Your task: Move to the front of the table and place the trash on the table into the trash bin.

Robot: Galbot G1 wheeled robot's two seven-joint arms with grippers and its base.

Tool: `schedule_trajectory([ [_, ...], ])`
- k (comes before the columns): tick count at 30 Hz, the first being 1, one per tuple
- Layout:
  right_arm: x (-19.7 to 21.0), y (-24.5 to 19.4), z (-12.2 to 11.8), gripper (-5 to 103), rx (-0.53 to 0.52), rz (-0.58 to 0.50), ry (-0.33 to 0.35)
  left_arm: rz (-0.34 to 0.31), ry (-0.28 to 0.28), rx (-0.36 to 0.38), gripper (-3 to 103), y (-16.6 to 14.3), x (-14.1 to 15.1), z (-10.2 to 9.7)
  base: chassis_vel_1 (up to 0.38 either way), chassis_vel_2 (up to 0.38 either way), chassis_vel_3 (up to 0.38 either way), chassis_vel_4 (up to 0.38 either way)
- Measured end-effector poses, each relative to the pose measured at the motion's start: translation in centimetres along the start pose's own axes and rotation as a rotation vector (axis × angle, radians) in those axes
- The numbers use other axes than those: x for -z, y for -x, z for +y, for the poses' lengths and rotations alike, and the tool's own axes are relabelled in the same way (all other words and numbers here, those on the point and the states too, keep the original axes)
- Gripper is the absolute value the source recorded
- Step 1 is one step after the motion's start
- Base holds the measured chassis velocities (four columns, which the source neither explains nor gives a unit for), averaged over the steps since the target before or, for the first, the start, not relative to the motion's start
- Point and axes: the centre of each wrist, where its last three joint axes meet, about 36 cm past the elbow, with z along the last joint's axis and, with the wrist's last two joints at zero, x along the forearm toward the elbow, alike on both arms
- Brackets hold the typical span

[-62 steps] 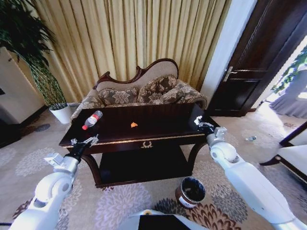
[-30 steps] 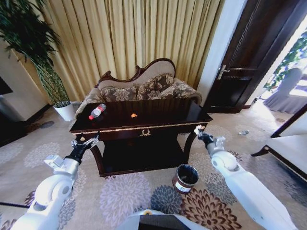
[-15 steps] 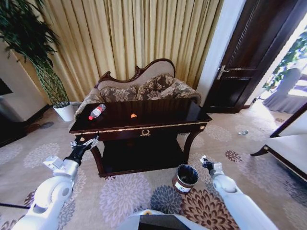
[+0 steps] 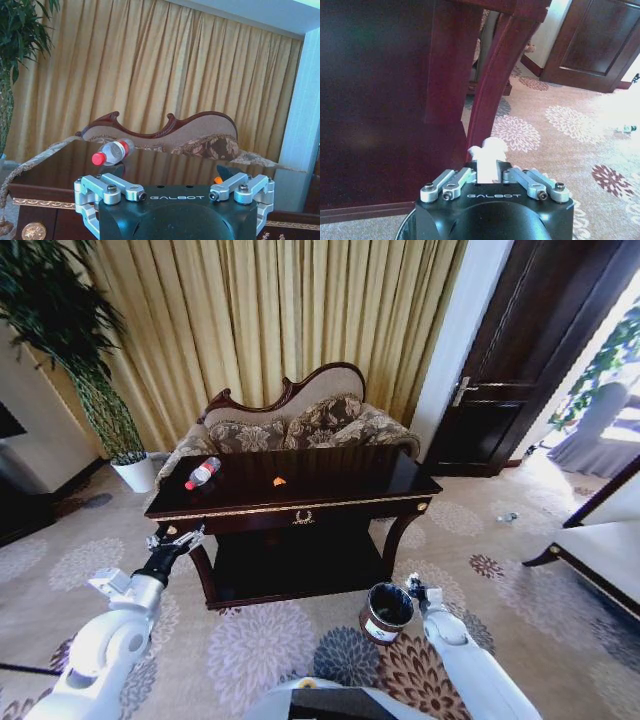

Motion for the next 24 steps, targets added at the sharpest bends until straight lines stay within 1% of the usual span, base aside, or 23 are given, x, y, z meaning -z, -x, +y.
schedule_trajectory([
  [1, 0.0, 0.0, 0.1, 25, 0.001, -0.001, -0.001, 0.001, 0.001, 0.001, 100, 0.0, 0.0, 0.0, 0.000, 0.000, 0.000, 0.000],
  [2, 0.0, 0.0, 0.1, 25, 0.001, -0.001, -0.001, 0.001, 0.001, 0.001, 100, 0.0, 0.0, 0.0, 0.000, 0.000, 0.000, 0.000],
  [4, 0.2, 0.0, 0.2, 36, 0.005, -0.007, -0.002, 0.001, 0.002, 0.003, 100, 0.0, 0.0, 0.1, 0.000, 0.000, 0.000, 0.000],
  [5, 0.2, 0.0, 0.2, 36, 0.005, -0.007, -0.002, 0.001, 0.002, 0.003, 100, 0.0, 0.0, 0.1, 0.000, 0.000, 0.000, 0.000],
  [7, 0.5, 0.0, 0.2, 47, 0.005, -0.014, -0.004, 0.000, 0.002, 0.002, 100, 0.0, 0.0, 0.1, 0.000, 0.000, 0.000, 0.000],
  [8, 0.5, 0.0, 0.2, 47, 0.005, -0.014, -0.004, 0.000, 0.002, 0.002, 100, 0.0, 0.0, 0.1, 0.000, 0.000, 0.000, 0.000],
  [10, 0.9, 0.1, 0.1, 57, 0.002, -0.033, -0.001, -0.003, 0.002, 0.000, 100, 0.0, 0.1, 0.0, 0.000, 0.000, 0.000, 0.000],
  [11, 0.9, 0.1, 0.1, 57, 0.002, -0.033, -0.001, -0.003, 0.002, 0.000, 100, 0.0, 0.1, 0.0, 0.000, 0.000, 0.000, 0.000],
  [12, 1.2, 0.0, 0.0, 63, 0.002, -0.048, 0.005, -0.003, 0.003, 0.000, 100, 0.0, 0.1, 0.0, 0.000, 0.000, 0.000, 0.000],
  [14, 3.2, -0.6, -0.2, 74, 0.020, -0.108, 0.052, -0.003, 0.003, -0.001, 100, 0.0, 0.1, 0.0, 0.000, 0.000, 0.000, 0.000],
  [15, 3.2, -0.6, -0.2, 74, 0.020, -0.108, 0.052, -0.003, 0.003, -0.001, 100, 0.0, 0.1, 0.0, 0.000, 0.000, 0.000, 0.000],
  [16, 4.0, -1.0, -0.3, 79, 0.030, -0.127, 0.072, -0.003, 0.002, 0.000, 100, 0.0, 0.1, 0.0, 0.000, 0.000, 0.000, 0.000],
  [18, 6.6, -2.2, -0.5, 90, 0.070, -0.212, 0.131, -0.005, 0.001, 0.001, 100, -0.1, 0.1, 0.0, 0.000, 0.000, 0.000, 0.000],
  [19, 6.6, -2.2, -0.5, 90, 0.070, -0.212, 0.131, -0.005, 0.001, 0.001, 100, -0.1, 0.1, 0.0, 0.000, 0.000, 0.000, 0.000],
  [20, 8.7, -3.2, -0.7, 95, 0.090, -0.285, 0.165, -0.006, 0.001, 0.000, 100, -0.1, 0.2, -0.1, 0.000, 0.000, 0.000, 0.000],
  [21, 9.7, -3.7, -0.8, 95, 0.099, -0.315, 0.172, -0.008, 0.001, -0.001, 100, -0.1, 0.2, -0.1, 0.000, 0.000, 0.000, 0.000],
  [22, 9.7, -3.7, -0.8, 95, 0.099, -0.315, 0.172, -0.008, 0.001, -0.001, 100, -0.1, 0.2, -0.1, 0.000, 0.000, 0.000, 0.000],
  [23, 11.7, -4.8, -1.2, 100, 0.119, -0.377, 0.176, -0.011, 0.001, -0.004, 100, -0.2, 0.3, -0.2, 0.000, 0.000, 0.000, 0.000],
  [24, 12.9, -5.4, -1.4, 100, 0.138, -0.408, 0.173, -0.013, 0.002, -0.006, 100, -0.2, 0.4, -0.3, 0.000, 0.000, 0.000, 0.000],
])
